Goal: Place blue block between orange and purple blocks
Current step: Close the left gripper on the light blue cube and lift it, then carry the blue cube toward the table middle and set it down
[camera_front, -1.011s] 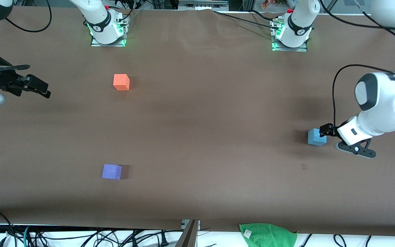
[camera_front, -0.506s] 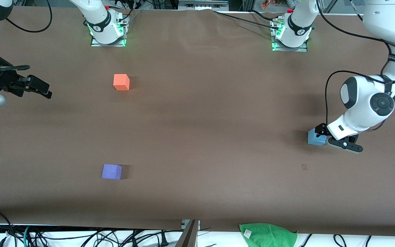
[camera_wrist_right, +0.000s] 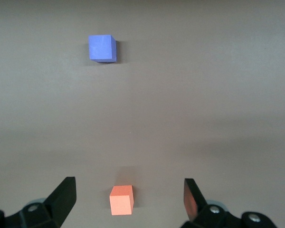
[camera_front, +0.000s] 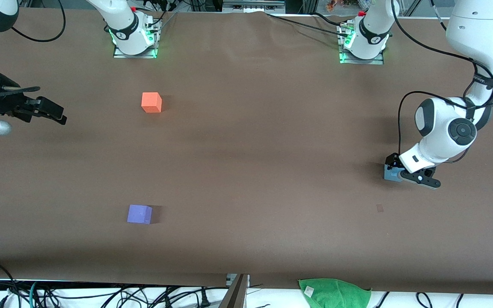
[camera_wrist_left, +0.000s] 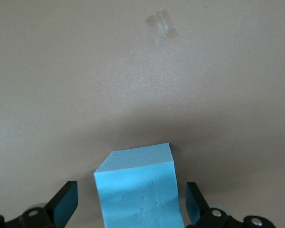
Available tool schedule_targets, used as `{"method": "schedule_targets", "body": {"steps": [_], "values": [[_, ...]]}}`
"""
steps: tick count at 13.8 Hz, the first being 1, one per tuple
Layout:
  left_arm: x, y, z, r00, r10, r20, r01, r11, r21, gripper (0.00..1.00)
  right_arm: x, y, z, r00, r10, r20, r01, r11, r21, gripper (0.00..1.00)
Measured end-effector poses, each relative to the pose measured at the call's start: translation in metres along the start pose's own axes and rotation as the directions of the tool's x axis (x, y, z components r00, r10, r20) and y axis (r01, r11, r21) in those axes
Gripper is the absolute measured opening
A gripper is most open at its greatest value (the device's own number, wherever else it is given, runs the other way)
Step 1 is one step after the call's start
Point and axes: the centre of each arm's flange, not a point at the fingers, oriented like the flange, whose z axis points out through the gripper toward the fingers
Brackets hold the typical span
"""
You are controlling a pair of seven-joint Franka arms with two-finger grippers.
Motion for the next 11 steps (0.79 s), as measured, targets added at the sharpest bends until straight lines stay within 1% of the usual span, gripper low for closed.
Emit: {"method": "schedule_targets", "body": {"steps": [1, 3, 4, 5, 6, 7, 8, 10, 11], "values": [[-0.002, 0.001, 0.007, 1.000, 0.001, 0.001, -0.001, 1.000, -0.002, 0.93, 0.001, 0.000, 0.002, 1.000, 0.001, 0.002, -0.001, 1.000, 0.000, 1.00], [-0.001, 0.003, 0.009, 1.000, 0.002, -0.005, -0.002, 1.000, -0.002, 0.69, 0.001, 0.001, 0.002, 1.000, 0.002, 0.003, -0.002, 1.000, 0.000, 1.00], [0.002, 0.003, 0.003, 1.000, 0.002, -0.018, -0.002, 1.000, 0.003, 0.60, 0.002, 0.001, 0.003, 1.000, 0.002, 0.003, -0.002, 1.000, 0.000, 1.00], [0.006, 0.002, -0.007, 0.999, 0.003, -0.034, -0.003, 1.000, 0.009, 0.58, 0.002, 0.002, 0.003, 1.000, 0.004, 0.003, -0.004, 1.000, -0.001, 1.00], [0.012, 0.005, -0.022, 0.999, 0.009, -0.044, -0.009, 1.000, 0.011, 0.58, 0.002, 0.003, 0.004, 1.000, 0.005, 0.004, -0.005, 1.000, -0.001, 1.00], [0.020, 0.013, -0.042, 0.999, 0.020, -0.037, -0.020, 1.000, 0.003, 0.58, 0.003, 0.003, 0.004, 1.000, 0.005, 0.005, -0.005, 1.000, -0.001, 1.00], [0.030, 0.027, -0.066, 1.000, 0.022, -0.016, -0.022, 1.000, -0.013, 0.58, 0.003, 0.003, 0.005, 1.000, 0.005, 0.006, -0.005, 1.000, -0.001, 1.00], [0.058, 0.073, -0.119, 0.999, -0.030, 0.026, 0.031, 0.999, -0.044, 0.57, 0.003, 0.003, 0.005, 1.000, 0.005, 0.007, -0.005, 1.000, -0.001, 1.00], [0.075, 0.106, -0.144, 0.996, -0.080, 0.027, 0.082, 0.995, -0.056, 0.56, 0.003, 0.003, 0.006, 1.000, 0.006, 0.007, -0.006, 1.000, -0.001, 1.00]]}}
